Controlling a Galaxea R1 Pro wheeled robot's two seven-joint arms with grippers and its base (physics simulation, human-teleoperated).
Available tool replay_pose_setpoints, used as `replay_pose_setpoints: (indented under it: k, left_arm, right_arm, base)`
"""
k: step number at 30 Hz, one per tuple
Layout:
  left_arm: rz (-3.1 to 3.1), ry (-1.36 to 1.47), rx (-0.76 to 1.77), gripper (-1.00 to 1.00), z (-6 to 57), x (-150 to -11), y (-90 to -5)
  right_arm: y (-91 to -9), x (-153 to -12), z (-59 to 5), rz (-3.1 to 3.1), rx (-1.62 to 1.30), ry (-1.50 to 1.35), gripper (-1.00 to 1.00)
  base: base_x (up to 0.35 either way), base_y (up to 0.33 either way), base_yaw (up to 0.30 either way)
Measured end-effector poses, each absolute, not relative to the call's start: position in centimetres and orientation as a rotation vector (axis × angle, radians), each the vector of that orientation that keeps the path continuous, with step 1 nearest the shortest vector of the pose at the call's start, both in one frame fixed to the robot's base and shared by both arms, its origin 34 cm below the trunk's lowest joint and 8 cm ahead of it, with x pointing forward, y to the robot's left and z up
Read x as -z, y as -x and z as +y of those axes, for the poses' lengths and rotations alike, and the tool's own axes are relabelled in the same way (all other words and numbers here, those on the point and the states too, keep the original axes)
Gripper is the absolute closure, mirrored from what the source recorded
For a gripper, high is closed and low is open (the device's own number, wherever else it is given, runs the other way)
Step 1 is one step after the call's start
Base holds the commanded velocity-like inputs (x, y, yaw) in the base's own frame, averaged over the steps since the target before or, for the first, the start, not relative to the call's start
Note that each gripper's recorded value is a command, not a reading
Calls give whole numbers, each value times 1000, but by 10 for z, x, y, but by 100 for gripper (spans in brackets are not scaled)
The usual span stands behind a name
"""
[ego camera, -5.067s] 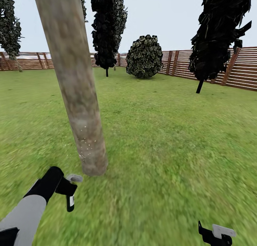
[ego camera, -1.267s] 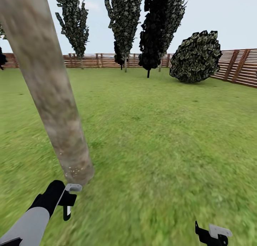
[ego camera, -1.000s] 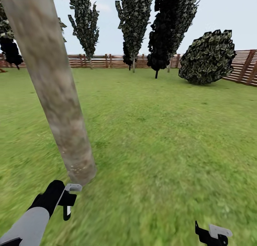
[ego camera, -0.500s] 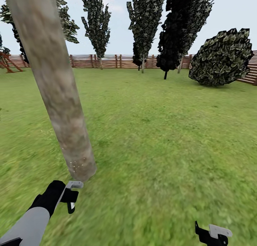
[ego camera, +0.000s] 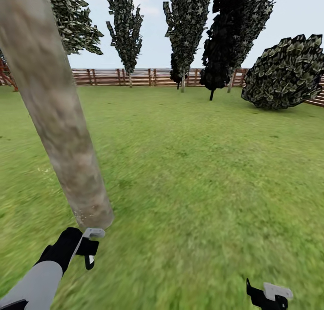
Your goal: In the garden, pick up the pesticide atomizer on the floor and spray pesticide onto both trees until each tree trunk is fully covered.
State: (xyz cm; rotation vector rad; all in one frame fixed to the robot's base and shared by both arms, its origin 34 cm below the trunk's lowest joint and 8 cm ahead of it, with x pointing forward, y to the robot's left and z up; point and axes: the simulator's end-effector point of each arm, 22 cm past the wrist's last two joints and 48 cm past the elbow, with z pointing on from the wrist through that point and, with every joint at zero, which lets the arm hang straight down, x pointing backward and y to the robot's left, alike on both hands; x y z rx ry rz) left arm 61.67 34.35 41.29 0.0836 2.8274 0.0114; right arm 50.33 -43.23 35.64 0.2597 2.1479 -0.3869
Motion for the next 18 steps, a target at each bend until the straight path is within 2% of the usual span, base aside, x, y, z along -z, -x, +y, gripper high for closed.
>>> replay_pose_setpoints:
  k: [3, 11, 15, 18]
  left_arm:
    - [2829, -83, -11, 100, 344, -413, -617]
    - [2829, -60, -25, 100, 356, -413, -615]
    - [2812, -35, -107, 100, 405, -426, -617]
    - [2807, -27, -127, 100, 418, -430, -618]
  right_arm:
    - [-503, -356, -432, 2148, 387, -260, -100]
    - [-503, -356, -433, 2147, 389, -262, -100]
    - [-503, -356, -433, 2147, 390, -262, -100]
    - [-503, -356, -433, 2148, 389, -261, -100]
  base:
    - [98, -69, 116]
    - [8, -6, 254]
    - [0, 0, 48]
    - [0, 0, 7]
